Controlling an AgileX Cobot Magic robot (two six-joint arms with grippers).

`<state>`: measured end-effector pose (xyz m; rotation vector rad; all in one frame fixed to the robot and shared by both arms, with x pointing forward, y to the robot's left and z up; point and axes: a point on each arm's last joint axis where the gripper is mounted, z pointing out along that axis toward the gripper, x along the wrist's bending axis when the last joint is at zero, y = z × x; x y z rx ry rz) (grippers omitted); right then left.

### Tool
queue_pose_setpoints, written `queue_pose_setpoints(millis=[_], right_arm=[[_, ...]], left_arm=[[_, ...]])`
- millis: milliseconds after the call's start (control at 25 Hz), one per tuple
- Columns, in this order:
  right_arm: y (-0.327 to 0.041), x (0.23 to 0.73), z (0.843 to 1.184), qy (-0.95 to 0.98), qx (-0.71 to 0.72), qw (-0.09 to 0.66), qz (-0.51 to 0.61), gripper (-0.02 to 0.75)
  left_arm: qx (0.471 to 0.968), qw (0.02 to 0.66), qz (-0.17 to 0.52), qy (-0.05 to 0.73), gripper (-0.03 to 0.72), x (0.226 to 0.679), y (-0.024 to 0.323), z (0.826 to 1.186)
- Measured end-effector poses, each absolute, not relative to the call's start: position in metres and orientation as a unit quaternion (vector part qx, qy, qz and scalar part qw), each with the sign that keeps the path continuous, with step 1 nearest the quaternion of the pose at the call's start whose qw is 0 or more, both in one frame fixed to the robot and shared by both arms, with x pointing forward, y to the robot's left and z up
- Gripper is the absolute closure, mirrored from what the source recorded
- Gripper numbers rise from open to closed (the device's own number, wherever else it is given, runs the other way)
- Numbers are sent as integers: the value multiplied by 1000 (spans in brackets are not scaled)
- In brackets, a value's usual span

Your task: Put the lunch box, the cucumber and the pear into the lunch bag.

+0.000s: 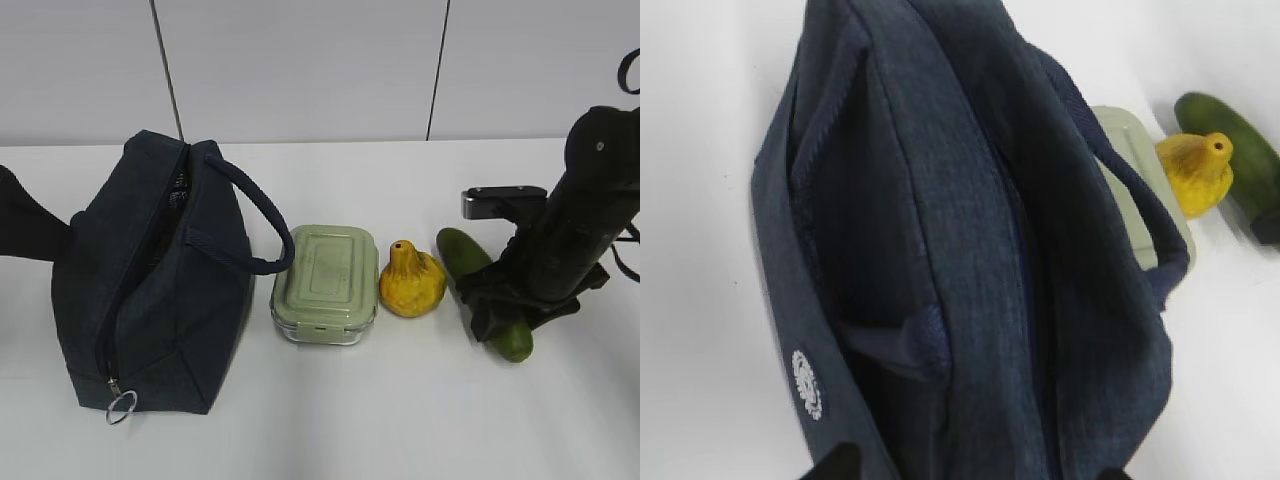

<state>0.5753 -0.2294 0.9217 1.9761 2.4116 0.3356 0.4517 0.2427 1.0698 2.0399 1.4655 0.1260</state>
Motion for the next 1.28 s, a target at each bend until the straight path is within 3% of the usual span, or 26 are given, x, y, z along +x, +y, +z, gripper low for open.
queue_pose_setpoints(millis=[400,720,960,1280], right_arm=[[-232,562,993,761,619,76,181,360],[-212,551,1018,762,596,54,248,360],[-157,543,1041,795,528,33,298,360],[-71,525,1099,798,427,11,425,360]], left_arm=[[780,282,29,558,281,463,242,1054],[781,259,-4,568,396,480,239,1030],[781,261,-10,567,655,482,238,1028],[777,269,-12,569,685,483,237,1028]])
